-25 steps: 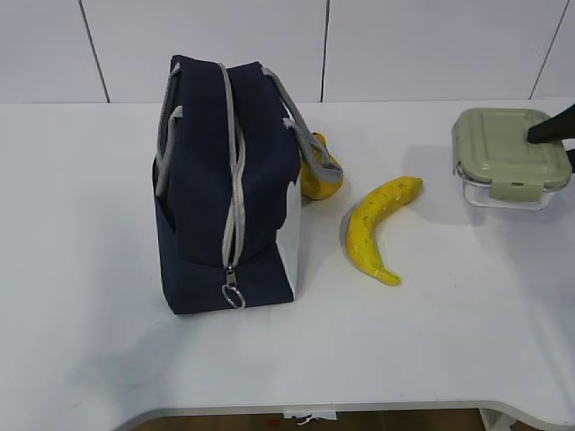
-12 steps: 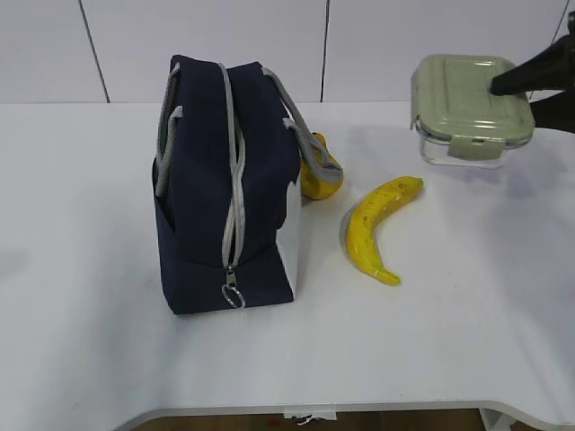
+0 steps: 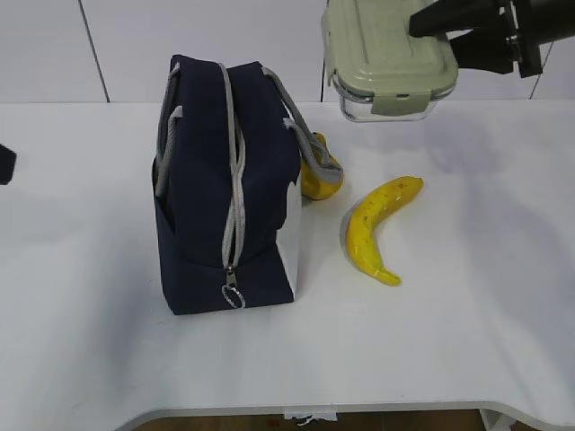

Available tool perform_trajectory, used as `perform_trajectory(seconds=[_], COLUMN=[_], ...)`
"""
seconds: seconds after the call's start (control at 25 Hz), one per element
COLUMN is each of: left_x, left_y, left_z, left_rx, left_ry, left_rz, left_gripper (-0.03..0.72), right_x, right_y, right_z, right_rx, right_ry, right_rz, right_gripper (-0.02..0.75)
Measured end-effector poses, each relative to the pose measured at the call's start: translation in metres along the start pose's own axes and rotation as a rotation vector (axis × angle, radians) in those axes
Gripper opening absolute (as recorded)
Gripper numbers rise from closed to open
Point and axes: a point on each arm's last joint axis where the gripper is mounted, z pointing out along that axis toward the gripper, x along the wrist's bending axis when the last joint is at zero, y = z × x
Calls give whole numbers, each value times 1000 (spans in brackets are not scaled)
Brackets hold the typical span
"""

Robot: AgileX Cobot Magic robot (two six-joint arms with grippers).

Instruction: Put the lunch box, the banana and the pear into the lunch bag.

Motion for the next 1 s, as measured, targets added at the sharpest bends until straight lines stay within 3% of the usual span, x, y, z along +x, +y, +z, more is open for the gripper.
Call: perform_trajectory(seconds=[0.36,0.72,1.0], left_x=[-16,-36,-32], left_y=[43,73,87], left_z=[45,96,132], left_rx=[77,119,169], left_ry=[-66,-73,-30], left_rz=[80,171,193], left_gripper=[344,365,430], right_x=[23,29,40], right_y=[-3,-2,-7], right_z=[19,23,34], right_rx=[50,36,64], right_ry=[46,88,116], right_rz=[-51,-36,-49], right_gripper=[362,362,362])
